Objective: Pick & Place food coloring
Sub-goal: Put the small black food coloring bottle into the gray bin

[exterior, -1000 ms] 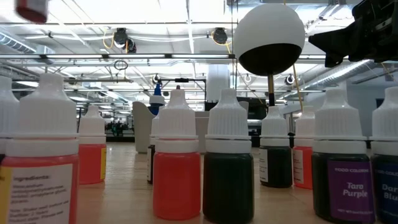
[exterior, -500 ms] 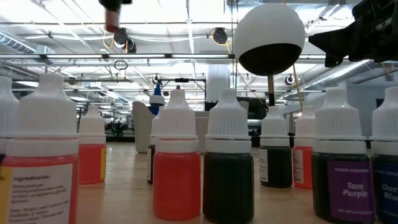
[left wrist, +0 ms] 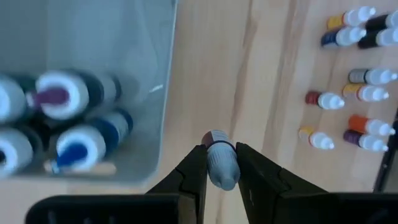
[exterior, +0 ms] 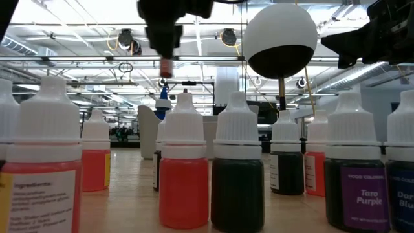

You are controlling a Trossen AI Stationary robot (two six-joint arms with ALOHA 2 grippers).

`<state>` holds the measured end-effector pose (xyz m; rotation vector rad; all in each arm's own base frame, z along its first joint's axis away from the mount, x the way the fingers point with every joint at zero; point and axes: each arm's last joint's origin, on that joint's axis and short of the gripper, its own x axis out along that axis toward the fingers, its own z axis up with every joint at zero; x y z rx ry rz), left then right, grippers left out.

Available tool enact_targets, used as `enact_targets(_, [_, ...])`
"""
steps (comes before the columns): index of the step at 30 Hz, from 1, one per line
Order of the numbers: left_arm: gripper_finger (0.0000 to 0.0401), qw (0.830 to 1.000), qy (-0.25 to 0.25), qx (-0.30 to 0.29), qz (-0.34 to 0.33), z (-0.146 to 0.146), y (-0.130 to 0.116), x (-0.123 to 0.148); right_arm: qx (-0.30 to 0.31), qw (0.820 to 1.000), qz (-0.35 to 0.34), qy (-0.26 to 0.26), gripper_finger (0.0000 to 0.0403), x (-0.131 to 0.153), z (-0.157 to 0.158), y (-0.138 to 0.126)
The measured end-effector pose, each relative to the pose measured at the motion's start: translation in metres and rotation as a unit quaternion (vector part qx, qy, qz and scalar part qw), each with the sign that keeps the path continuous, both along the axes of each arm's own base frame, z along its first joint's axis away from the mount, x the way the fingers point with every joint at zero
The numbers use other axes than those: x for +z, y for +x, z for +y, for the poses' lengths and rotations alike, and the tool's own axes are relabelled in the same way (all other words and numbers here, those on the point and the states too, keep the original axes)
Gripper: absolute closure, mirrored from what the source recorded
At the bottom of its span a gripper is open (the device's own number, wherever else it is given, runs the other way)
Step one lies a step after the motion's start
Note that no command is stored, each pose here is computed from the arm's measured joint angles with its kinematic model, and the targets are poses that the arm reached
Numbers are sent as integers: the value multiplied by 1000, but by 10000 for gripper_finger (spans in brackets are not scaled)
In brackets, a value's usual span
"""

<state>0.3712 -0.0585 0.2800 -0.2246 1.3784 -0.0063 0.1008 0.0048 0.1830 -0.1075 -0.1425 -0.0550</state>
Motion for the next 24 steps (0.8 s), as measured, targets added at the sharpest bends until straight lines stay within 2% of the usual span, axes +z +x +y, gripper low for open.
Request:
enact_targets(5, [325,999,12,-27,-33,7,26,11,-2,1000,0,-11,403,0,0,0])
enact_targets(12, [325,994,73,-62,-61,21,61,23,-3,1000,0,-11,403,0,0,0])
enact_targets(20, [325,988,141,-54,-37,40,79,-4,-3,1000,0,-11,403,0,0,0])
enact_targets(24, [325,986,156,-50,-28,43,84,-15,-3,1000,0,-12,403,0,0,0])
